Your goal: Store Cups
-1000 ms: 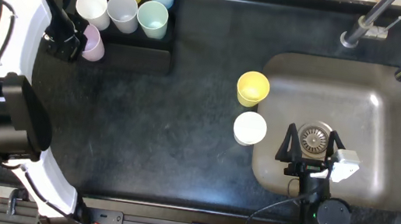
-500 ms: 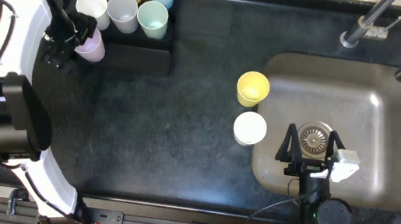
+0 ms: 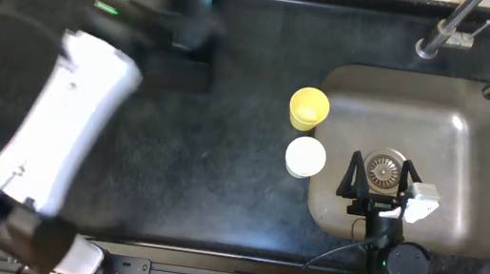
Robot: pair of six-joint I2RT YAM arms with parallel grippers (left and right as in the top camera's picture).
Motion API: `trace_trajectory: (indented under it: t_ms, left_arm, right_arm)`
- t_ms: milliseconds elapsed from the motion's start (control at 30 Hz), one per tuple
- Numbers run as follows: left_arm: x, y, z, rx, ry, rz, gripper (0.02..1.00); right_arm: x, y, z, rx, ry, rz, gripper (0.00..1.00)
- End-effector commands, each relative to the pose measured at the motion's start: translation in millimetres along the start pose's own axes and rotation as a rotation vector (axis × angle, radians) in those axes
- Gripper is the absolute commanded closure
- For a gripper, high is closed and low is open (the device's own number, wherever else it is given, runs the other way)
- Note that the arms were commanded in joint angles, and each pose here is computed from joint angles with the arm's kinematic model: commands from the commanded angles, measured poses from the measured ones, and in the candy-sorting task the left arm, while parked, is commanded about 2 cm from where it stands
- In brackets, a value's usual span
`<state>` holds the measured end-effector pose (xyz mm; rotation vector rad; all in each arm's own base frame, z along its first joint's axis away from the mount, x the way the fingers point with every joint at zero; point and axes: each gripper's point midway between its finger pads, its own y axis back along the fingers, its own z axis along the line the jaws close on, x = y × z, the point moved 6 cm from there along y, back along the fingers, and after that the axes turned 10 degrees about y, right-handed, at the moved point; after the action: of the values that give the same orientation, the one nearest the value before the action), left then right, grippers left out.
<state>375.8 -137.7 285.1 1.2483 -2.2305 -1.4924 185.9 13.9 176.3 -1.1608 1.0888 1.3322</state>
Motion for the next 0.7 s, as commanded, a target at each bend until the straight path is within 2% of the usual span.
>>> trace_trajectory:
  t_ms: [33, 133, 233, 333, 500, 700]
  left_arm:
    - [113, -1, -59, 0.061, -0.407, -0.165, 0.02]
    - [159, -10, -71, 0.099, -0.371, -0.151, 0.02]
    - [182, -21, -71, 0.081, -0.314, -0.012, 0.02]
    - [180, -29, -72, 0.036, -0.303, 0.086, 0.02]
    - [168, -50, -56, -0.113, -0.236, 0.196, 0.02]
    - [179, -83, -49, -0.147, -0.191, 0.365, 0.02]
  right_arm:
    - [4, 0, 0, -0.003, -0.004, 0.001, 0.003]
    - [4, 0, 0, -0.003, -0.004, 0.001, 0.003]
    - [4, 0, 0, -0.003, -0.004, 0.001, 0.003]
    - [4, 0, 0, -0.003, -0.004, 0.001, 0.003]
    - [4, 0, 0, -0.003, -0.004, 0.001, 0.003]
    - [4, 0, 0, -0.003, -0.004, 0.001, 0.005]
